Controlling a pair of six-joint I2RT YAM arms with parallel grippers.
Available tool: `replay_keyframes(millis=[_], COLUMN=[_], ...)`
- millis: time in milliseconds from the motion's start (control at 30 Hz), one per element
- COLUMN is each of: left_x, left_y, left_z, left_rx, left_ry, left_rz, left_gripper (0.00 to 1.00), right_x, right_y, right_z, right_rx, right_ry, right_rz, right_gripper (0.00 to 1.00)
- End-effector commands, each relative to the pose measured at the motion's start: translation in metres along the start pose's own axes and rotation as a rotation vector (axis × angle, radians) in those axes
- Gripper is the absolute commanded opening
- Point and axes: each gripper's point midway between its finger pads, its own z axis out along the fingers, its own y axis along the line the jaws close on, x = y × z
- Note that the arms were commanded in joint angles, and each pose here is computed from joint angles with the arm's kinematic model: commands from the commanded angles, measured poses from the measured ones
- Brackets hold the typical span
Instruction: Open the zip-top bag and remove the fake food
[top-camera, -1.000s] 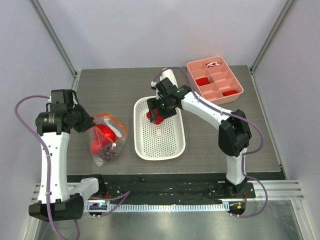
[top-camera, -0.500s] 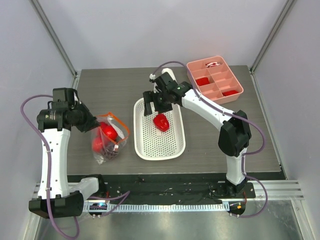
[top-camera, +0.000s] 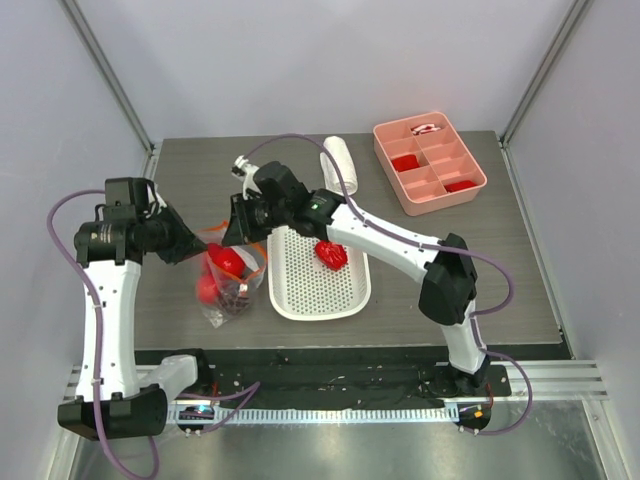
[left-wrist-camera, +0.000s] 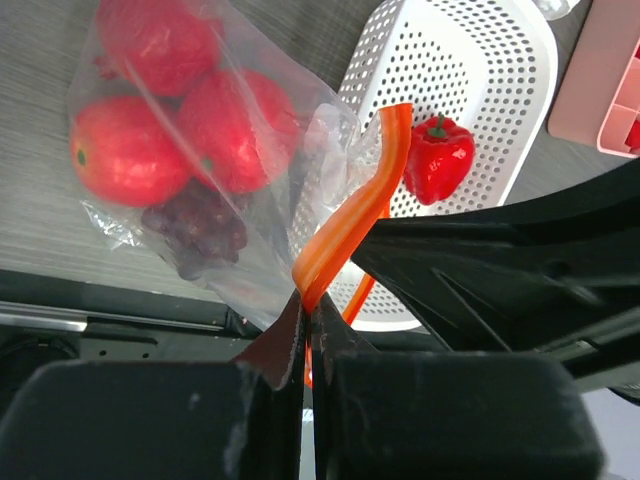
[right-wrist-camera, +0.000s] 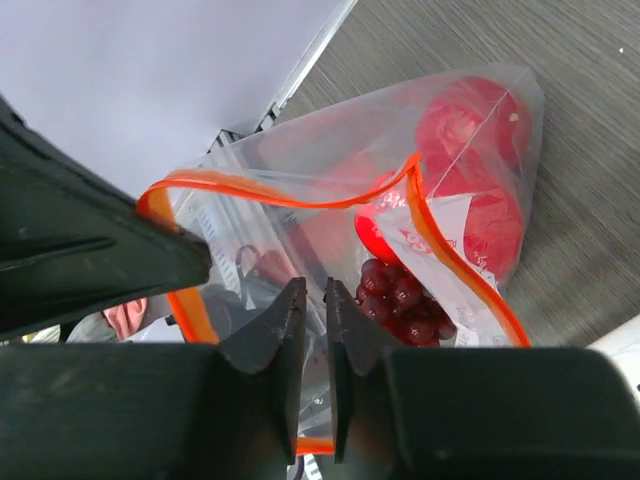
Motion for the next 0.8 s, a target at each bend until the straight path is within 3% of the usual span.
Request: replay_keyframes(millis=[0, 100, 267, 467, 500, 567, 767], left_x=[-0.003, -0.006, -0.013, -0.009, -0.008, -0.008, -0.005], left_y=[-0.018, -0.016, -0.022, -0.027, -0.027, -0.027, -0.027], left_z=[-0.006, -0.01, -0.008, 0.003, 0.006, 0.005, 0.01], left_rx=[0.109, 0.098, 0.133, 0.178, 0.182, 0.191, 0.194], left_ry=[-0.043, -0.078, -0.124, -0.098, -0.094, -0.104, -0.088], left_rz=[0.004, -0.006, -0.05, -0.117, -0.123, -0.125, -0.148], left_gripper=[0.0, 0.0, 0.0, 0.0, 0.0, 0.0, 0.0], right_x=[-0.021, -0.008, 0.031, 0.037, 0.041, 0.041, 0.048], right_y=[0.006, 0.006, -0.018, -0.012, -0.018, -0.033, -0.053], right_z=[-0.004, -0.001, 0.034, 0.041, 0.041, 0.044, 0.069], right_rx=[-0.003, 0.029, 0.115, 0.157, 0.19, 0.253, 0.301], right_ry=[-0.059, -0.052, 0.036, 0.016, 0.018, -0.013, -0.028], right_rz=[-0.015, 0.037, 0.237, 0.256, 0.272, 0.279, 0.315], right_gripper=[0.18, 0.17, 0.35, 0.52, 0.6, 0.67, 0.81])
